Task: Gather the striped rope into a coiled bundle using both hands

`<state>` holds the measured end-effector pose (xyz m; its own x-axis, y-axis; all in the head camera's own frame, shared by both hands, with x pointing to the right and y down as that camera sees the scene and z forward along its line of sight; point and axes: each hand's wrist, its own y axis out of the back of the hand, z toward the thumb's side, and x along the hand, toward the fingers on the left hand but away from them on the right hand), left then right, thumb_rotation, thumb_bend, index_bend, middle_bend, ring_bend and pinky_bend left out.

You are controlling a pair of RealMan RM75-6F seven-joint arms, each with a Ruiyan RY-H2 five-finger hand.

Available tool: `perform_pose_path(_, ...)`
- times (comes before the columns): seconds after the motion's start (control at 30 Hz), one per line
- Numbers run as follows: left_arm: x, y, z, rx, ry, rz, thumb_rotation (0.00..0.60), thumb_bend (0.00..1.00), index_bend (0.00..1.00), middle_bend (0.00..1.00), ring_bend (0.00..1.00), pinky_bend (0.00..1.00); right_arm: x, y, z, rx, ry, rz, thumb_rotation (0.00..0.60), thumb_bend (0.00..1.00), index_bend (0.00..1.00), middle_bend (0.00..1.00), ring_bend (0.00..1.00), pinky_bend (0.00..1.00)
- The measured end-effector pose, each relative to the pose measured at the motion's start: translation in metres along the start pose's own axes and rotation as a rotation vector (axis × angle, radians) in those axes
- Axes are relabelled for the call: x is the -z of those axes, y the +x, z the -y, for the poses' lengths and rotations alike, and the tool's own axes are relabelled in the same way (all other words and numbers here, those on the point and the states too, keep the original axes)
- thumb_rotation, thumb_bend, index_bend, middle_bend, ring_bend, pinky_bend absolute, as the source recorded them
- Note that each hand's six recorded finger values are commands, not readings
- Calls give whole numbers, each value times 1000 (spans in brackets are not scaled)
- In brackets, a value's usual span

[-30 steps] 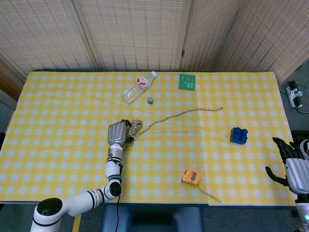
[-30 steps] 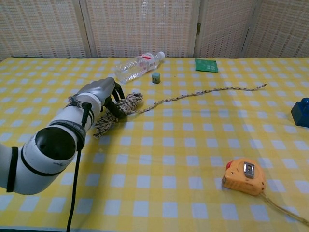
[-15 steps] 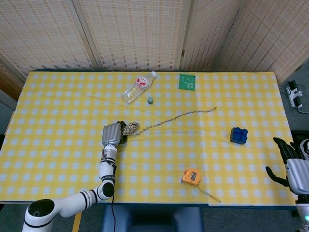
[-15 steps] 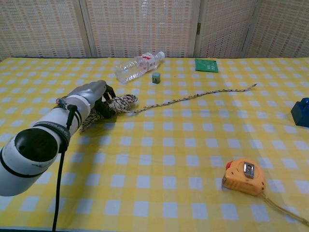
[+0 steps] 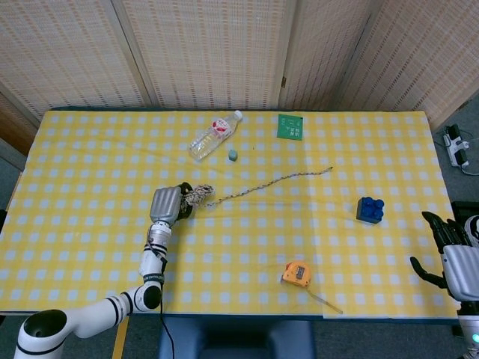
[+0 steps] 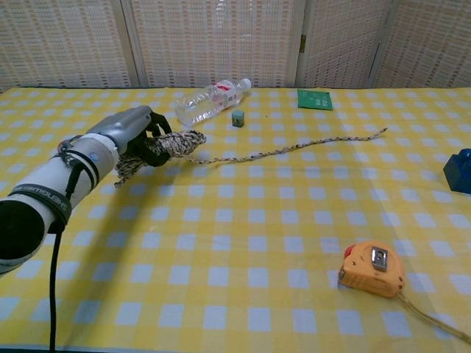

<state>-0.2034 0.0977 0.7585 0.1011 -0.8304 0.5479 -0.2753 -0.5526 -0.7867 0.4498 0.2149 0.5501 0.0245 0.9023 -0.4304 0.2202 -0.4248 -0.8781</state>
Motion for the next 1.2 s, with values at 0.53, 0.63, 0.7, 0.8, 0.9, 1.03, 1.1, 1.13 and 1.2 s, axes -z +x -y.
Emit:
perform_pose_path(0.53,-5,-45,-48,-37,-81,216,600,639,568,576,591,756,-72,-59,16,-95,57,-194,600,356,195,181,191,148)
perform_pose_path(0.63,-6,-54,-52,-31,-81,238,600,639,568,576,590,756,-90,-79,23,-134,74,-218,600,355,208,181,192,148)
perform_pose_path(0.7,-6,-59,-53,-25,-83,246,600,639,568,576,589,756,-101,-95,29,-162,75,-225,600,356,213,180,192,148)
perform_pose_path(0.8,-7,-64,-54,-21,-87,253,600,639,568,576,588,756,-121,-121,39,-203,83,-237,600,355,217,179,193,148)
perform_pose_path(0.9,-6,-67,-57,-23,-84,256,600,639,568,576,586,756,-141,-146,52,-242,110,-249,600,355,218,179,189,148)
perform_pose_path(1.03,-4,-71,-57,-19,-87,253,600,639,568,576,586,756,-165,-178,68,-278,168,-264,600,355,220,179,188,148)
perform_pose_path(1.1,-3,-72,-56,-15,-91,249,600,639,567,576,585,756,-176,-191,76,-285,201,-270,600,355,221,178,187,148)
perform_pose_path(1.13,-2,-73,-56,-13,-93,247,600,639,567,576,585,756,-182,-196,80,-289,215,-274,600,355,222,177,186,149)
perform_pose_path(1.2,-1,-73,-55,-11,-96,245,600,638,566,576,584,756,-196,-206,90,-300,245,-287,600,355,238,176,185,148)
